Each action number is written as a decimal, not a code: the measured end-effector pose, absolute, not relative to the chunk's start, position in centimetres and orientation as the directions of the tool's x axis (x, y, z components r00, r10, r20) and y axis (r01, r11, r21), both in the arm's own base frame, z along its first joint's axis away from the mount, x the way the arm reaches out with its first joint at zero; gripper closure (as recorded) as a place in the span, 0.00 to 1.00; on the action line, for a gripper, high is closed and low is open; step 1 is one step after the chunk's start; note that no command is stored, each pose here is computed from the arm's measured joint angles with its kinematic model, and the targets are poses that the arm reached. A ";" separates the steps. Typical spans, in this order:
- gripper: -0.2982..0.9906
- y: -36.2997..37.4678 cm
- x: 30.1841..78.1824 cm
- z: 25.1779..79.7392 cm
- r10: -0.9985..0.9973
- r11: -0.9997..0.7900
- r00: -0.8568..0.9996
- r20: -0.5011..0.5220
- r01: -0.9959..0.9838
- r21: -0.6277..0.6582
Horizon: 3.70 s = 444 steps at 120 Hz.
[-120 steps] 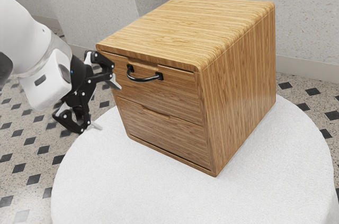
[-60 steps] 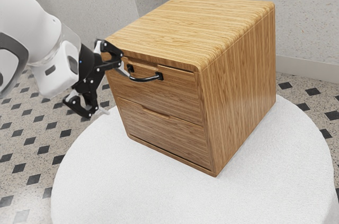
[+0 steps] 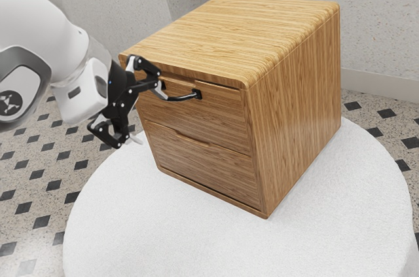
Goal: Pull the drawer handle with one arm to open the drawer
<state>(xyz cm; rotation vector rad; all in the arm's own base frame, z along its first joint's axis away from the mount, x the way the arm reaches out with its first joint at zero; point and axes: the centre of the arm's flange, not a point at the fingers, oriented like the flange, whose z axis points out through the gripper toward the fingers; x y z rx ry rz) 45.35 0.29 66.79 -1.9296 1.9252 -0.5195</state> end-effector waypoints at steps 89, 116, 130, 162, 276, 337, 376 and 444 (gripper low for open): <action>0.23 1.7 46.4 65.8 -1.000 -0.022 0.014 0.018 -0.815 -0.580; 0.23 1.8 46.8 65.0 -0.999 -0.032 0.022 0.024 -0.814 -0.580; 0.23 1.8 46.9 64.7 -0.999 -0.035 0.025 0.026 -0.814 -0.580; 0.22 2.4 47.0 63.9 -0.999 -0.052 0.040 0.034 -0.818 -0.572; 0.38 3.5 46.2 62.9 -0.996 -0.094 0.074 0.059 -0.824 -0.559; 0.39 3.8 43.0 63.6 -0.994 -0.106 0.071 0.084 -0.828 -0.551; 0.41 4.1 41.7 63.8 -0.993 -0.112 0.076 0.089 -0.842 -0.528; 0.40 4.1 39.0 64.2 -0.993 -0.110 0.077 0.087 -0.859 -0.500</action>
